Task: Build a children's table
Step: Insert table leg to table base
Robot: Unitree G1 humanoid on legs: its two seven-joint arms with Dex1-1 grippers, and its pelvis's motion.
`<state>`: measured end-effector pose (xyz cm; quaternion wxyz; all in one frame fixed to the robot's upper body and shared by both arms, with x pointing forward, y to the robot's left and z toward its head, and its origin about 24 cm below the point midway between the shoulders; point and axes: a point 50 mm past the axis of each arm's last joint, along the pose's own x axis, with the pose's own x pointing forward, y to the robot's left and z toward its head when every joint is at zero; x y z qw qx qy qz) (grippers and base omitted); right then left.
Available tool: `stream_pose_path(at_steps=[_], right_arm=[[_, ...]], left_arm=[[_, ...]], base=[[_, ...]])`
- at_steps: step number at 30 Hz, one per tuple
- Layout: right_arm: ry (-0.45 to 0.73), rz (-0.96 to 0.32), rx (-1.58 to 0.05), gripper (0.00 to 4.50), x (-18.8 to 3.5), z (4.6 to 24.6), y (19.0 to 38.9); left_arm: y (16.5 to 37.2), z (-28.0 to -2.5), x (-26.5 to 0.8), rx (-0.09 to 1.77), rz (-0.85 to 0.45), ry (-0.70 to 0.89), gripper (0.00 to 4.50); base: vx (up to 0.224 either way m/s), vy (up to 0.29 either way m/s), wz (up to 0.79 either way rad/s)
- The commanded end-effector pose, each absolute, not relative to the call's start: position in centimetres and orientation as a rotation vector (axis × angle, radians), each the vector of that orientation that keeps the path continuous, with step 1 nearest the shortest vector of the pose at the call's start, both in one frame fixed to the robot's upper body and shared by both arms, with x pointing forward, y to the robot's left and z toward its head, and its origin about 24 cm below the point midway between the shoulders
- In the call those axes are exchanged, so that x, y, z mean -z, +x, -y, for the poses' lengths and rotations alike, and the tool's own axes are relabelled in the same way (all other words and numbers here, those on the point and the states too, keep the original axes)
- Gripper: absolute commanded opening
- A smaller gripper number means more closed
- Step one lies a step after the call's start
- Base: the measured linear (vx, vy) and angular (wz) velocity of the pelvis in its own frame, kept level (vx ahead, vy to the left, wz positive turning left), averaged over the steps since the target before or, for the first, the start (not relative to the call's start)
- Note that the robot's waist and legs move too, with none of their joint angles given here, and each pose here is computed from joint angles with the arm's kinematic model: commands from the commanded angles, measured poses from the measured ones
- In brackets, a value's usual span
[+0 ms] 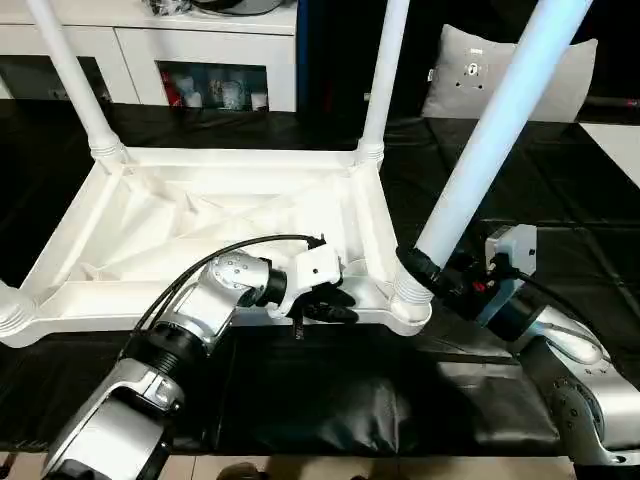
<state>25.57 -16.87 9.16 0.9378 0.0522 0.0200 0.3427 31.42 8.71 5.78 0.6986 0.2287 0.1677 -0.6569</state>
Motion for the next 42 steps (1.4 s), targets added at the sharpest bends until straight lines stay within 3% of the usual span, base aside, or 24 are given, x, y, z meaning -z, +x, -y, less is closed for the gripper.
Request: stream_pose_path(at_steps=[1, 7, 11, 17, 23, 32, 42], right_arm=[[0.103, -0.019, -0.710, 1.89, -9.8, 16.8, 25.5], [0.104, -0.021, -0.708, 1.89, -10.0, 16.8, 25.5], [0.105, -0.019, -0.706, 1.89, -10.1, 16.7, 25.5], [0.069, -0.021, -0.745, 1.89, -10.2, 16.3, 25.5], [0.073, -0.064, -0.770, 1.89, -9.8, 16.1, 26.3], [0.047, -0.147, -0.884, 1.89, -9.0, 14.0, 28.2], [0.042, -0.195, -0.931, 1.89, -8.0, 13.2, 28.6]], left_arm=[[31.1, -9.3, -5.0, 1.493, -0.442, 0.533, 0.60], [30.9, -9.3, -5.2, 1.513, -0.448, 0.533, 0.06], [31.1, -9.3, -5.4, 1.491, -0.428, 0.529, 0.02], [31.9, -12.1, -5.9, 1.312, -0.339, 0.430, 0.02], [31.3, -14.7, -5.5, 1.239, -0.387, 0.442, 0.02], [29.9, -14.4, -5.5, 1.353, -0.380, 0.524, 0.00], [30.0, -13.8, -5.9, 1.386, -0.366, 0.510, 0.00]], base=[[0.000, 0.000, 0.00], [0.000, 0.000, 0.00], [0.000, 0.000, 0.00], [0.000, 0.000, 0.00], [0.000, 0.000, 0.00], [0.000, 0.000, 0.00], [0.000, 0.000, 0.00]])
